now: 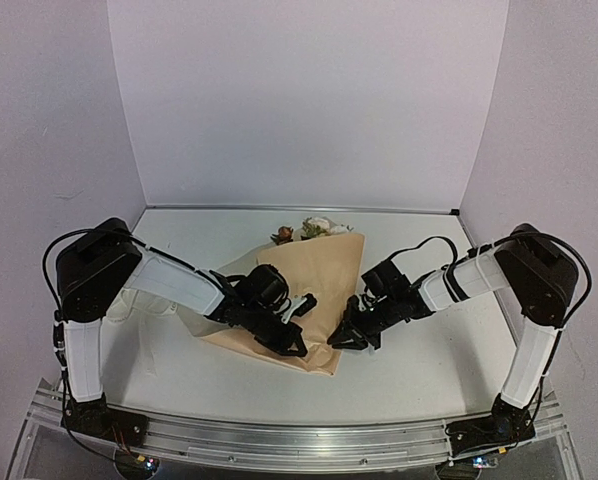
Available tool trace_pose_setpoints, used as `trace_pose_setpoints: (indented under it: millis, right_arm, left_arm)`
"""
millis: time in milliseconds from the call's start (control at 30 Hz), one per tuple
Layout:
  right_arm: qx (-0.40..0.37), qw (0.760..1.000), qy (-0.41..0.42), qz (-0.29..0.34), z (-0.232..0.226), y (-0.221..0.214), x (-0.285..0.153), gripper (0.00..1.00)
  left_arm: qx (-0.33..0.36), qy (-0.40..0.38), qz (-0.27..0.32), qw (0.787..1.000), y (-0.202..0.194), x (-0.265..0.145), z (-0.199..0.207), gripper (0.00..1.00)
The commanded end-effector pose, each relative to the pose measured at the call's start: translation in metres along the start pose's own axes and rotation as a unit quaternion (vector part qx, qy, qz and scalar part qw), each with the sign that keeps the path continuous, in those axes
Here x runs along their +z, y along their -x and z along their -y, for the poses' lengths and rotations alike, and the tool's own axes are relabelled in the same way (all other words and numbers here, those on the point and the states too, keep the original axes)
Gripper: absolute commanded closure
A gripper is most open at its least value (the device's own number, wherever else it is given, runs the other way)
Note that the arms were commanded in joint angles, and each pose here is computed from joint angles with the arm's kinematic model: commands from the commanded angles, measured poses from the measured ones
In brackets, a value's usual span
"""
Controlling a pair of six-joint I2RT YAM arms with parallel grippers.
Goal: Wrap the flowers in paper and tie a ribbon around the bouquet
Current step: Press the fold line on the 2/3-folded wrapping paper.
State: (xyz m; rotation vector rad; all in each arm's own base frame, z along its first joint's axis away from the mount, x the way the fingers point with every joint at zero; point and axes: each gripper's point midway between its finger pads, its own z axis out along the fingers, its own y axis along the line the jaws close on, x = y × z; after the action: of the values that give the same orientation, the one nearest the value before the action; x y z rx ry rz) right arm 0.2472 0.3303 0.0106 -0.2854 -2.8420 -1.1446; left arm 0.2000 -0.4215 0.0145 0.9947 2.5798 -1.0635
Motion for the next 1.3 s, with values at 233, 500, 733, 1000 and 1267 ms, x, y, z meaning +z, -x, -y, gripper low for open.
trace_pose_setpoints:
  millis: [233,500,733,1000,1267]
  right_arm:
    - [0.049,0.998,0.013,0.038,-0.005,0.055,-0.004,0.83]
    - [0.101,0.992,0.040,0.069,-0.003,0.123,-0.014,0.82]
    - [0.143,0.982,0.063,0.106,-0.005,0.190,-0.026,0.82]
    - [0.182,0.970,0.071,0.146,-0.001,0.259,-0.052,0.80]
    - [0.187,0.965,0.053,0.174,-0.006,0.310,-0.067,0.79]
  left_arm:
    - [-0.037,0.051,-0.066,0.996,-0.040,0.016,-0.032,1.00]
    - [-0.033,0.046,-0.071,0.996,-0.045,0.016,-0.031,1.00]
    - [-0.029,0.040,-0.073,0.996,-0.044,0.015,-0.028,1.00]
    - [-0.028,0.039,-0.073,0.996,-0.043,0.013,-0.026,1.00]
    - [-0.024,0.044,-0.067,0.997,-0.037,0.011,-0.025,1.00]
